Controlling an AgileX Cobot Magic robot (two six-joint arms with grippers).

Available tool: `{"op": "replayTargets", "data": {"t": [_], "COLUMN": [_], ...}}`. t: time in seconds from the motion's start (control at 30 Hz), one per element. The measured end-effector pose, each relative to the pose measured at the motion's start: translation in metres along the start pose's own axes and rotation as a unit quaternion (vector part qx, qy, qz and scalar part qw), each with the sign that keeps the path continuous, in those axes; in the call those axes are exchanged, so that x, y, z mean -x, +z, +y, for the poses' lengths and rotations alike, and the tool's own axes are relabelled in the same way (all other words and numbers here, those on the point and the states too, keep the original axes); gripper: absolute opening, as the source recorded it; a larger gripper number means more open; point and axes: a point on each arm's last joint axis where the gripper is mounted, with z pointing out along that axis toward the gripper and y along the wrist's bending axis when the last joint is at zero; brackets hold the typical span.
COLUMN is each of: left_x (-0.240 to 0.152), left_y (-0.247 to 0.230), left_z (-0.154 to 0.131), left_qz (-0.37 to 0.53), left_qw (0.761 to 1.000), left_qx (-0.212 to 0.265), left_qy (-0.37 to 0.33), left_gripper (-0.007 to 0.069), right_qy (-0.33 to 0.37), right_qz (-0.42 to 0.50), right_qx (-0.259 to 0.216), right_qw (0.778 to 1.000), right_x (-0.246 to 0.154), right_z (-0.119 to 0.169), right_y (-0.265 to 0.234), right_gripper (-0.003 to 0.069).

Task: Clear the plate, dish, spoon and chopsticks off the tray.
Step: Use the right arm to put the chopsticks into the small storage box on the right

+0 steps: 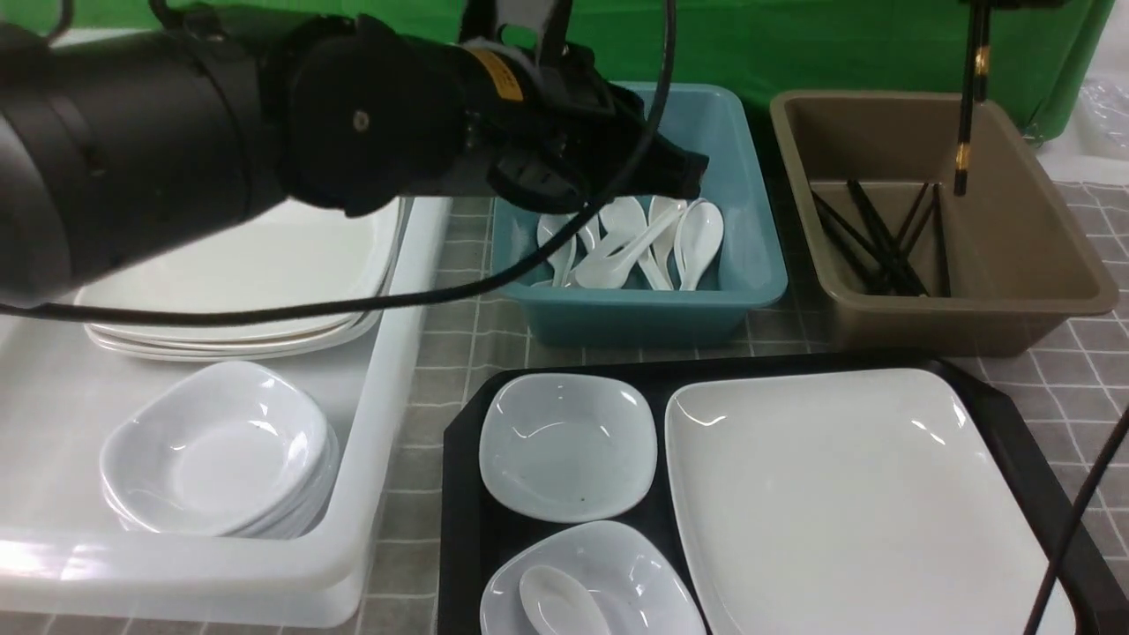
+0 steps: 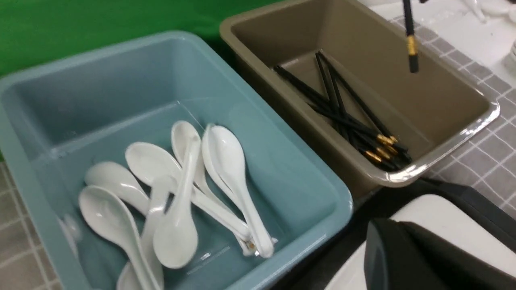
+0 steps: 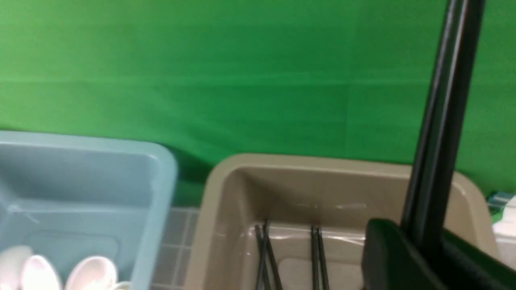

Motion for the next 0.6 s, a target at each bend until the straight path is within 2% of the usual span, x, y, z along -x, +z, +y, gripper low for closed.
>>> {"op": "replayTargets", "data": {"t": [0.13, 0.3, 0.47, 0.6], "left_x": [-0.009, -0.026, -0.04, -0.042], "left_y": [0.003, -0.002, -0.008, -0.009], "left_z": [-0.003, -0.007, -0.009, -0.01], "left_qz": [0.048, 0.154, 0.236, 0.252], "left_qw": [0.999, 0.988, 0.971, 0.967], "left_qx": [-0.013, -0.033, -0.046, -0.05], "left_qy": [0.003, 0.001, 0.002, 0.001], "left_gripper": [0.0004, 0.0004, 0.0004, 0.0004], "right_qy": [0.003, 0.007, 0.008, 0.008], "right_qz": [0.028, 0.091, 0.149, 0.186], "right_qx": [-0.001, 0.003, 0.008, 0.012], "right_qw": [1.0, 0.996, 0.989, 0.982], "right_x": [-0.017, -0.039, -0.052, -0.058], "right_z": [-0.003, -0.004, -0.004, -0.003], "right_y": [0.027, 0.046, 0.048, 0.046], "right_gripper": [0.0069, 0.0093, 0.0192, 0.026]}}
